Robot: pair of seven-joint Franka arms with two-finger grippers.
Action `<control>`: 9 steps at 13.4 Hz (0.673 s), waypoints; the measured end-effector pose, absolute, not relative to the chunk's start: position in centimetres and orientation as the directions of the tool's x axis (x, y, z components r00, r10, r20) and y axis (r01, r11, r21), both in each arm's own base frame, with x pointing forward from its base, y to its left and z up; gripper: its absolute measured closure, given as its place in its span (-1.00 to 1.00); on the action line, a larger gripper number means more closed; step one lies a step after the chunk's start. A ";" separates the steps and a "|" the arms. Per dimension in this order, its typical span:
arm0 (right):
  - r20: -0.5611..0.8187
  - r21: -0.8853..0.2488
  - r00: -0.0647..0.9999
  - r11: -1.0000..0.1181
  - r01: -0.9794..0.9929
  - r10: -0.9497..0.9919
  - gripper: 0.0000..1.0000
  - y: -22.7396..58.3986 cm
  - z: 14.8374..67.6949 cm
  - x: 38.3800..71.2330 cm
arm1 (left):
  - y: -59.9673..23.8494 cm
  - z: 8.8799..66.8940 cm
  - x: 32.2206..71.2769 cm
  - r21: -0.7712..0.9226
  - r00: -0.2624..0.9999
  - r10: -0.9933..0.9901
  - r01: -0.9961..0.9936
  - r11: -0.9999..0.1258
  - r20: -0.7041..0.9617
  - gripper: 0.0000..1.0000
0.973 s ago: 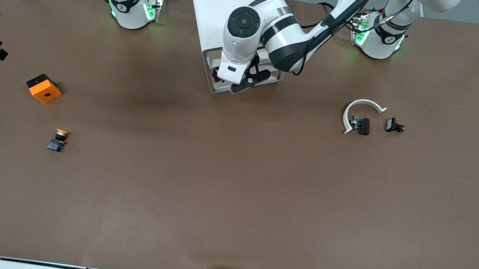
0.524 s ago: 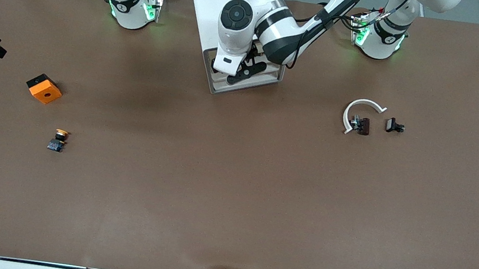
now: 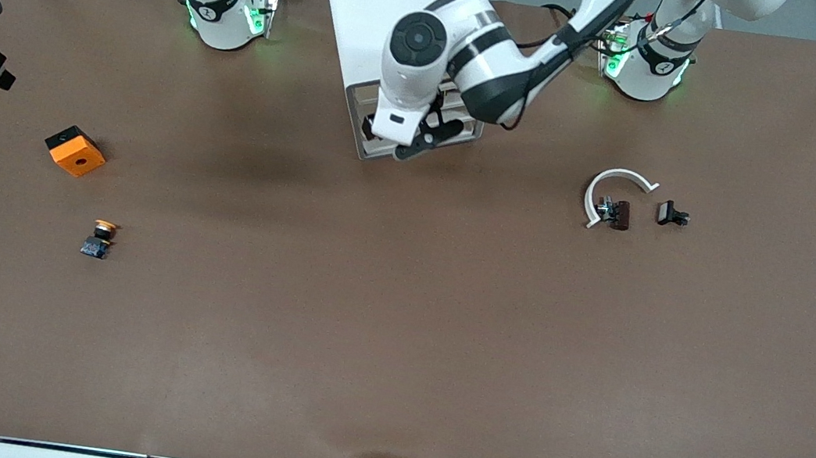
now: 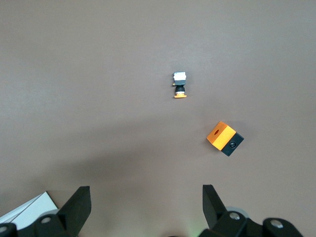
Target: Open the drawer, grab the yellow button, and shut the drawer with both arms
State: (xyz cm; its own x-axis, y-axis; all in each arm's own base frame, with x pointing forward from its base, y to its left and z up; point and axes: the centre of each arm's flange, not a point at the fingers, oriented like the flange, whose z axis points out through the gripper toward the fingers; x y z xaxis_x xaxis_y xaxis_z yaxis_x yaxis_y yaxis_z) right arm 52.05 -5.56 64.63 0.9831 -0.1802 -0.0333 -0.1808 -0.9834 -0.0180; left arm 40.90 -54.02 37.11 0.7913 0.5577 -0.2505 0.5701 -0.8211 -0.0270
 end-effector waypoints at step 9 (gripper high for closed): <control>-0.037 -0.021 0.995 -0.995 -0.094 -0.093 -1.00 -5.5 64.7 51.9 | -34.3 40.2 57.2 0.061 0.851 0.467 0.493 -0.868 -0.240 -1.00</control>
